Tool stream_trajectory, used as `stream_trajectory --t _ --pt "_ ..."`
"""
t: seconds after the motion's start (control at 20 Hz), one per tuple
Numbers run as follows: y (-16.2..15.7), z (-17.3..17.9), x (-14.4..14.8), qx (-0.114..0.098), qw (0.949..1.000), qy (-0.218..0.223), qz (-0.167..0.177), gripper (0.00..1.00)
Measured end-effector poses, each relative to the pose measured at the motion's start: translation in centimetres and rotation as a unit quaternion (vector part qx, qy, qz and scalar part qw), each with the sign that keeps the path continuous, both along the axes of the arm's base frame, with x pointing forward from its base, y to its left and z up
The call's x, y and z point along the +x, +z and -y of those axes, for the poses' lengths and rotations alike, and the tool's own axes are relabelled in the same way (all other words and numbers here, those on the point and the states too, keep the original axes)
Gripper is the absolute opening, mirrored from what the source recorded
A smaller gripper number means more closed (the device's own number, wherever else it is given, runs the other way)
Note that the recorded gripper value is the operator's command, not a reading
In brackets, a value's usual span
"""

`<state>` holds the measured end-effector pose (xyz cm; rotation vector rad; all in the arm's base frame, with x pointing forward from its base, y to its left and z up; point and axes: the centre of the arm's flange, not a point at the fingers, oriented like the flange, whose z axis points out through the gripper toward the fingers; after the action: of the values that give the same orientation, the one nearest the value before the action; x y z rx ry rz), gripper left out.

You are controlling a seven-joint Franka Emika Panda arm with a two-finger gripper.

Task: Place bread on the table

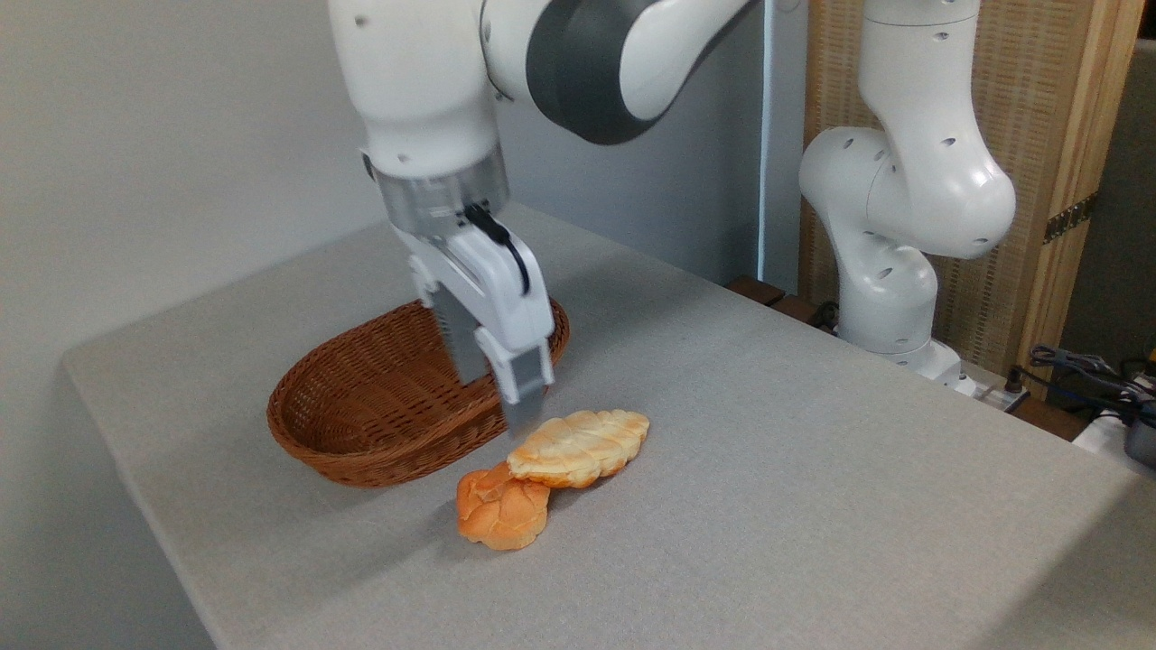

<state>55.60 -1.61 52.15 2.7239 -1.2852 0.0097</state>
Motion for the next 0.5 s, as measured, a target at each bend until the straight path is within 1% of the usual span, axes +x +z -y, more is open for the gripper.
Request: stream_trajectory --t 0.15,0.2,0.35,0.4,0.5 --pt "1.5 1.2 1.2 0.005 0.9982 0.022 0.055 1.0" --pt "1.8 1.5 1.5 0.013 0.997 0.03 0.071 1.0" --pt "3.5 1.9 2.2 0.055 0.9912 0.051 0.109 1.0" --pt "4.4 2.4 2.3 0.063 0.9892 0.057 0.12 1.0" --pt "5.7 3.2 2.4 0.066 0.987 0.062 0.133 1.0"
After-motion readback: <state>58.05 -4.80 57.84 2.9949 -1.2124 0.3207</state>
